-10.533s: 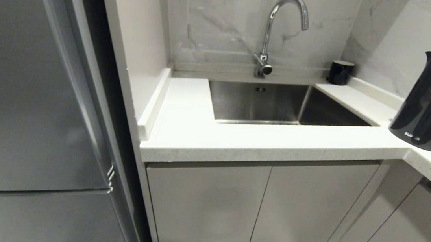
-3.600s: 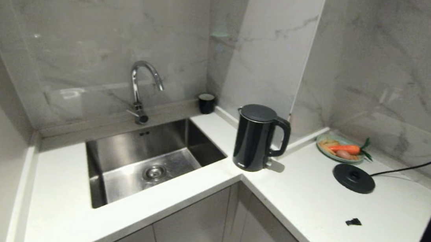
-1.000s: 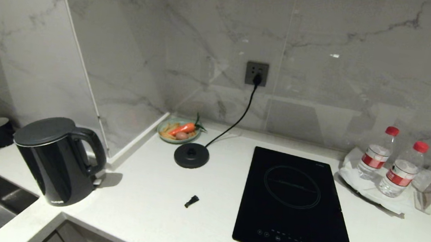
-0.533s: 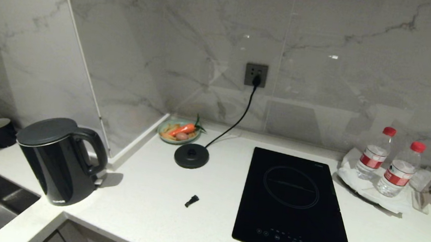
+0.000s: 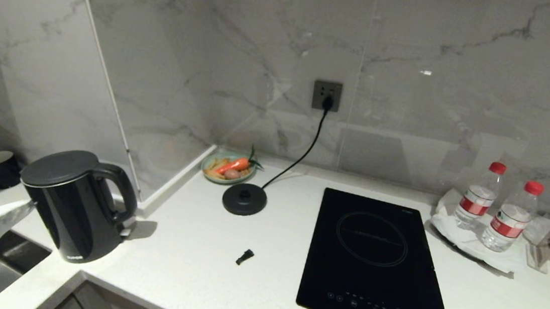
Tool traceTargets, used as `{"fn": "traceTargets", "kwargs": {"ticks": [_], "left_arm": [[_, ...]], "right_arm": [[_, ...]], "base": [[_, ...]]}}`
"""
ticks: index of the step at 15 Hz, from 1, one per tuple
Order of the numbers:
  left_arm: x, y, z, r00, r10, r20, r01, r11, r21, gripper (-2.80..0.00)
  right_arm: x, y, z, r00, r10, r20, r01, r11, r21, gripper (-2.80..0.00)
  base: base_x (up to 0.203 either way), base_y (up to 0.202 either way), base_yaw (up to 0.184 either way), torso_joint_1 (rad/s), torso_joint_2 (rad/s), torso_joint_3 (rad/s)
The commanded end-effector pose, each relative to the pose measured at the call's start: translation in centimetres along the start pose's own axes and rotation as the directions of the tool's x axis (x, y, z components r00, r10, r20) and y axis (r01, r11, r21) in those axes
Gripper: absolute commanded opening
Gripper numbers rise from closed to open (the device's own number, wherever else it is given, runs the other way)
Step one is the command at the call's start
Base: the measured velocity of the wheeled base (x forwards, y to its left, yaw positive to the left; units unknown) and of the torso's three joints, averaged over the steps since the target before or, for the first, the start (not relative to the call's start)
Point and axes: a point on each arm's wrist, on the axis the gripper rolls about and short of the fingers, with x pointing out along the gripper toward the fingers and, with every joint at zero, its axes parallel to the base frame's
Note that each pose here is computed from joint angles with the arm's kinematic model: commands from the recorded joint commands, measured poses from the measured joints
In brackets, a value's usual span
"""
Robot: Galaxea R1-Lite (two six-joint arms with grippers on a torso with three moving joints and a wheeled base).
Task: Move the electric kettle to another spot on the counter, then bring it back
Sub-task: Grab the kettle
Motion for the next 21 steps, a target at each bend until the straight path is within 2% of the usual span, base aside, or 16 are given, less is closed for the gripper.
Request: {"fn": "traceTargets", "kwargs": {"ticks": [1,3,5,7,10,11,12,14,16,18,21], "left_arm": [[8.1,-1.0,-2.1,0.988,0.003,-0.156,-0.002,1.000,0.008,-2.80],[12.2,-2.7,-3.7,0.990,0.026,-0.142,-0.022,0.999,0.025,-2.80],[15.0,-4.0,-5.2,0.995,0.038,-0.091,-0.036,0.999,0.025,-2.80],[16.6,-4.5,-6.5,0.995,0.054,-0.079,-0.053,0.998,0.017,-2.80],[18.4,-4.4,-7.7,0.996,0.073,-0.050,-0.074,0.997,-0.008,-2.80],[18.7,-4.0,-8.1,0.995,0.088,-0.052,-0.089,0.996,-0.008,-1.70],[18.5,-3.6,-8.6,0.992,0.105,-0.065,-0.106,0.994,-0.007,0.00],[18.3,-2.3,-9.3,0.983,0.157,-0.095,-0.158,0.987,-0.002,0.00],[18.7,-0.1,-9.6,0.967,0.230,-0.108,-0.232,0.973,-0.008,0.00],[19.0,1.3,-9.7,0.967,0.224,-0.121,-0.228,0.973,-0.021,0.00],[20.6,2.0,-9.6,0.966,0.235,-0.103,-0.239,0.971,-0.030,0.00]], "right_arm": [[0.0,0.0,0.0,1.000,0.000,0.000,0.000,1.000,-0.001,-2.80],[0.0,0.0,0.0,1.000,0.000,0.000,0.000,1.000,-0.001,-2.80],[0.0,0.0,0.0,1.000,0.000,0.000,0.000,1.000,-0.001,-2.80],[0.0,0.0,0.0,1.000,0.000,0.000,0.000,1.000,0.000,-2.80],[0.0,0.0,0.0,1.000,0.000,0.000,0.000,1.000,-0.001,-2.80],[0.0,0.0,0.0,1.000,0.000,0.000,0.000,1.000,-0.001,-2.80],[0.0,0.0,0.0,1.000,0.000,0.000,0.000,1.000,0.001,-2.80],[0.0,0.0,0.0,1.000,0.000,0.000,0.000,1.000,0.001,-2.80],[0.0,0.0,0.0,1.000,0.000,0.000,0.000,1.000,-0.001,-2.80],[0.0,0.0,0.0,1.000,0.000,0.000,0.000,1.000,-0.001,-2.80],[0.0,0.0,0.0,1.000,0.000,0.000,0.000,1.000,-0.001,-2.80]], "base": [[0.000,0.000,0.000,0.000,0.00,0.000],[0.000,0.000,0.000,0.000,0.00,0.000],[0.000,0.000,0.000,0.000,0.00,0.000],[0.000,0.000,0.000,0.000,0.00,0.000],[0.000,0.000,0.000,0.000,0.00,0.000],[0.000,0.000,0.000,0.000,0.00,0.000],[0.000,0.000,0.000,0.000,0.00,0.000],[0.000,0.000,0.000,0.000,0.00,0.000],[0.000,0.000,0.000,0.000,0.00,0.000],[0.000,0.000,0.000,0.000,0.00,0.000],[0.000,0.000,0.000,0.000,0.00,0.000]]}}
